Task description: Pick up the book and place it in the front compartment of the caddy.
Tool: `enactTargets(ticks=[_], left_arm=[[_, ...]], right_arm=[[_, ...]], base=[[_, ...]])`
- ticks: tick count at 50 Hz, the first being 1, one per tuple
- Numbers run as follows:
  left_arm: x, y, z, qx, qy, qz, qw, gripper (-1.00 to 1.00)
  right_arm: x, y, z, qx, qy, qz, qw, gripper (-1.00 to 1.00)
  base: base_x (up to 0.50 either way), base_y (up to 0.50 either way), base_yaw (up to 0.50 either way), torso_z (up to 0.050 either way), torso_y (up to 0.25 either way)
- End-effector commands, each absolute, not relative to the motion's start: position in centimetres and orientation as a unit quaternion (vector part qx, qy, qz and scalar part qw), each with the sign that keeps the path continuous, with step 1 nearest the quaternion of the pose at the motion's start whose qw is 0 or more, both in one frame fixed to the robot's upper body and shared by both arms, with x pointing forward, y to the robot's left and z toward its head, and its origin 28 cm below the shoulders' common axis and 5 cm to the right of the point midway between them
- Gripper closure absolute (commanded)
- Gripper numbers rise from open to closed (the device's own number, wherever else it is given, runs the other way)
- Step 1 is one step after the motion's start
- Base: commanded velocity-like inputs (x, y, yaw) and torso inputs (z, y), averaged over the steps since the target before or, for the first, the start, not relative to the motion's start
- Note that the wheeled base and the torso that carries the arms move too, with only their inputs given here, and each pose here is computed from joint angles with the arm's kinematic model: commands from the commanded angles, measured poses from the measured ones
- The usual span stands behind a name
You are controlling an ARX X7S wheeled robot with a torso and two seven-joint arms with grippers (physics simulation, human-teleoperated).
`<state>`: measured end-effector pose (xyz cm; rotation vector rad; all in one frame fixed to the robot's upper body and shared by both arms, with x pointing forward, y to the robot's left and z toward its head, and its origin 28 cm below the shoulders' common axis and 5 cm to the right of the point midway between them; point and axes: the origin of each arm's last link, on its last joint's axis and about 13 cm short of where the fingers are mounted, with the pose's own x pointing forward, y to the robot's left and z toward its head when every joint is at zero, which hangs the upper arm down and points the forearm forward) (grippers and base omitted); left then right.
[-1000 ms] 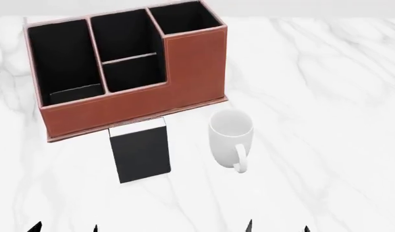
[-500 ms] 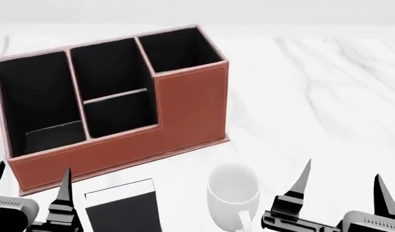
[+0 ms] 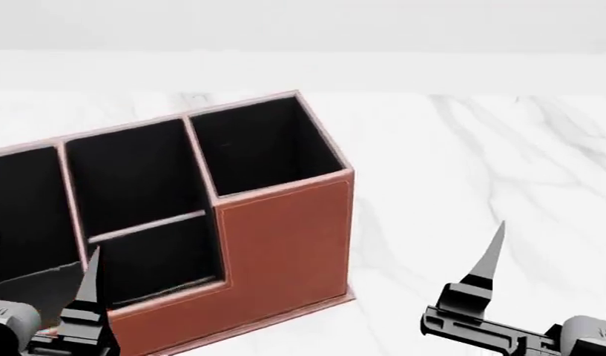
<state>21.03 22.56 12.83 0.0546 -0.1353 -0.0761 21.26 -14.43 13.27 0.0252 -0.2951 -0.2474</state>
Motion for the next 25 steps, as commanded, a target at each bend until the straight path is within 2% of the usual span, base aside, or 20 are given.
enactTargets(ticks=[1, 19, 25], left_arm=[[20.89, 22.87, 13.17, 0.016, -0.084, -0.031, 0.996, -1.0], [20.88, 22.82, 13.12, 0.019, -0.084, -0.034, 0.996, -1.0], [20.93, 22.81, 12.99, 0.02, -0.083, -0.034, 0.996, -1.0]], right_arm=[[21.18, -14.62, 13.55, 0.009, -0.158, -0.123, 0.98, -1.0], [21.63, -14.91, 13.42, 0.016, -0.149, -0.144, 0.978, -1.0], [21.54, -14.98, 13.04, 0.024, -0.156, -0.142, 0.977, -1.0]], base=[[0.5, 0.0, 0.0, 0.0, 0.0], [0.5, 0.0, 0.0, 0.0, 0.002], [0.04, 0.0, 0.0, 0.0, 0.002]])
